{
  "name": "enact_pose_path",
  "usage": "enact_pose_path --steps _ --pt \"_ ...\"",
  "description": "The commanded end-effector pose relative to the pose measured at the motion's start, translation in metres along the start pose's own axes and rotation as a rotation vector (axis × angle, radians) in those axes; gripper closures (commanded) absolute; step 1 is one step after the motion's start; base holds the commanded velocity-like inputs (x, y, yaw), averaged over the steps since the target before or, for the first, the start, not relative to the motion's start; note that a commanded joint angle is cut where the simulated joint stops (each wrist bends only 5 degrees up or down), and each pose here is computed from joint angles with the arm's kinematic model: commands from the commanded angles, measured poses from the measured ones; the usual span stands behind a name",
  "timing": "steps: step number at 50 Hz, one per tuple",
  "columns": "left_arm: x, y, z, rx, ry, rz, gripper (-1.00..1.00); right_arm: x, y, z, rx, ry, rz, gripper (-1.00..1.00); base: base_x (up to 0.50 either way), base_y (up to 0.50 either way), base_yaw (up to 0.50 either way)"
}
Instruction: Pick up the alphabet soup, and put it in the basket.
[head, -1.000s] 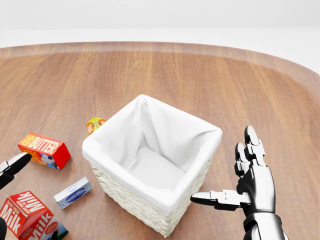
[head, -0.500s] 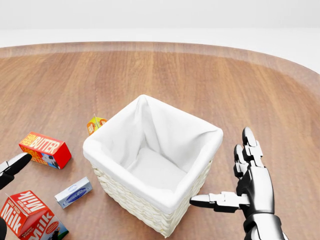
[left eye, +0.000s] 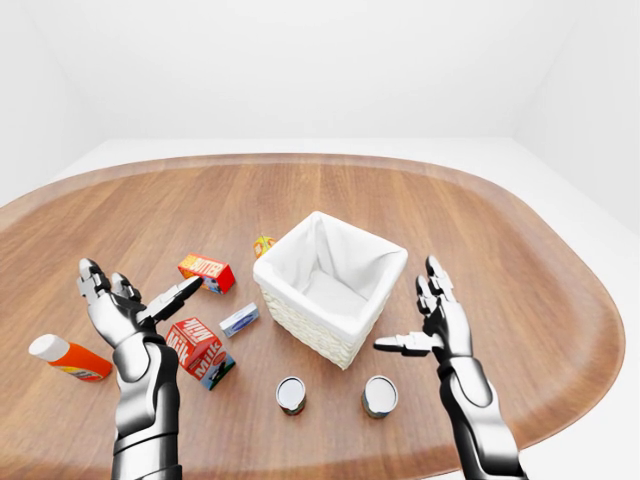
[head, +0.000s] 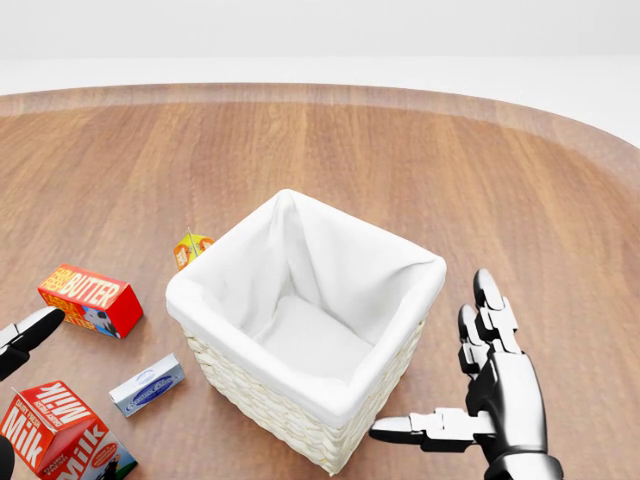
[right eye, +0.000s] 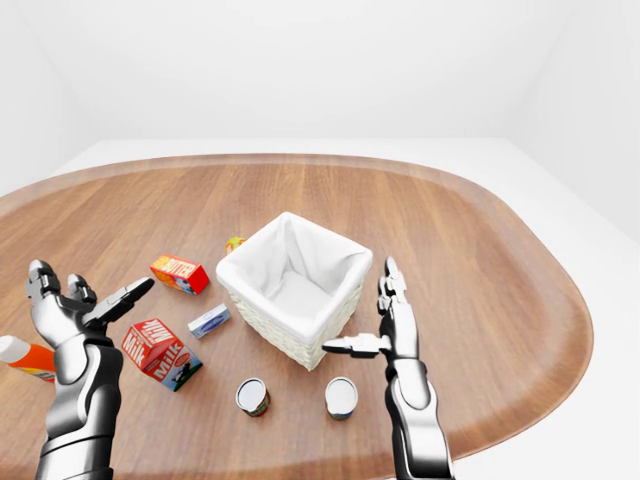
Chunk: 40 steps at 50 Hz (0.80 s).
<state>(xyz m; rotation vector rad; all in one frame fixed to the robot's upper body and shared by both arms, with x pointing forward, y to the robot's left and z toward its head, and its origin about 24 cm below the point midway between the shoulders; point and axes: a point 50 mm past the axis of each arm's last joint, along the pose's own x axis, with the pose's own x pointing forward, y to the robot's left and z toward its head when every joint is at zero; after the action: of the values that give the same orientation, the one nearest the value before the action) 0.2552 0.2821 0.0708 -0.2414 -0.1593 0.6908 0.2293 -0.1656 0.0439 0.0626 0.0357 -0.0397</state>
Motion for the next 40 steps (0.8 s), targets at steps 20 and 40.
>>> enact_pose_path --steps 20,40 --pt "0.001 0.000 -0.004 0.013 0.014 0.005 -1.00 -0.049 0.006 -0.005 0.072 0.034 0.023 -1.00 0.00 0.00 0.00" --pt "0.001 0.000 -0.003 0.016 0.011 0.006 -1.00 -0.052 0.009 -0.005 0.092 0.039 0.035 -1.00 0.00 0.00 0.00"
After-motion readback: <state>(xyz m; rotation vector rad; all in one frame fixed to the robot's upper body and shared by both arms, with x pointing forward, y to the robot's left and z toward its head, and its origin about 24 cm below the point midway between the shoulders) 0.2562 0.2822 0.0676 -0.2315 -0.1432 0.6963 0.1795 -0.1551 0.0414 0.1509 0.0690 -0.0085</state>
